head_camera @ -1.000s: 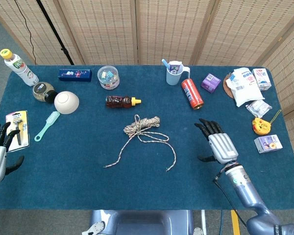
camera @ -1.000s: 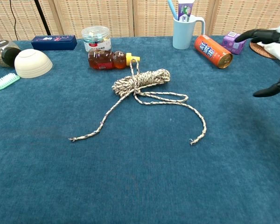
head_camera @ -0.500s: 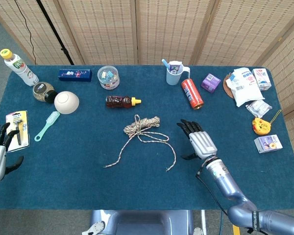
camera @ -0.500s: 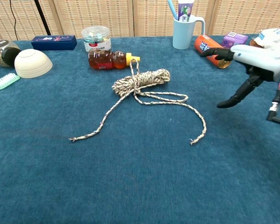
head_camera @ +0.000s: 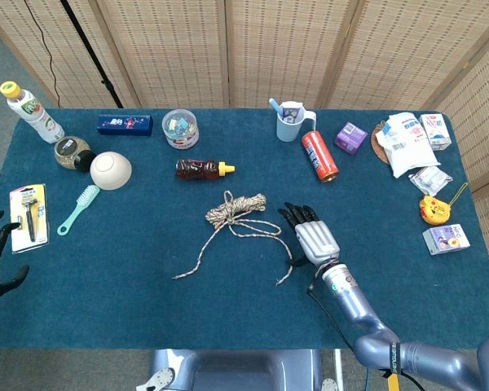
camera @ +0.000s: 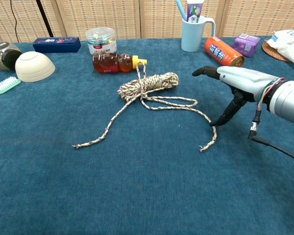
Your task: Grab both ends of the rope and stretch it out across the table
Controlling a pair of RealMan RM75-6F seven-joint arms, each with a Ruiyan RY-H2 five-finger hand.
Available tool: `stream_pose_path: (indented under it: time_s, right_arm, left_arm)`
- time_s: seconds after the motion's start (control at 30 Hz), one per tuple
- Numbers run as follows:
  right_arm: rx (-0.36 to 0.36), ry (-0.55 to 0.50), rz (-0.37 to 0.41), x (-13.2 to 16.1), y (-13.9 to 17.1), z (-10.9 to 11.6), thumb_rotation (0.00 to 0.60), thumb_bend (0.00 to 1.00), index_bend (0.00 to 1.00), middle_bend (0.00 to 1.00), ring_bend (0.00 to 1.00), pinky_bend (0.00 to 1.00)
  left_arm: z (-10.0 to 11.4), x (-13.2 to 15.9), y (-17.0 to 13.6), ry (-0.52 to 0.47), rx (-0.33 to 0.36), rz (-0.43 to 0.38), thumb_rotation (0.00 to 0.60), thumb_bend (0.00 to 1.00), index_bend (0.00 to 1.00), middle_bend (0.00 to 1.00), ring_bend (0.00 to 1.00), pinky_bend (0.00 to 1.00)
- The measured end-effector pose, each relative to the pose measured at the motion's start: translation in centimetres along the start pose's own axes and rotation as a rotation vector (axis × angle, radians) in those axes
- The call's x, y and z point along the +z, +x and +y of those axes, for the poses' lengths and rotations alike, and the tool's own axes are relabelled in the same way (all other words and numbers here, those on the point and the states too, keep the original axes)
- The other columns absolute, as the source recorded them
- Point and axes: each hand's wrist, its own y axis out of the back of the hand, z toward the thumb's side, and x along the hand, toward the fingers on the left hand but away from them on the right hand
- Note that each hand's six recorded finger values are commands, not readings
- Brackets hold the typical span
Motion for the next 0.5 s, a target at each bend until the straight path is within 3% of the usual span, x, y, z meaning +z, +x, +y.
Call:
stream_pose_path:
  time_s: [0.5]
  right_arm:
    - [0.021,0.032,-0.032,-0.4,-0.1,-1.8,0.6,0.08,0.01,0.0,0.0,0.0]
  left_arm:
    - [0.0,-0.3,-0.4,-0.009,0.001,-0.002,0.6,0.22,0.21,0.09,0.03,0.0]
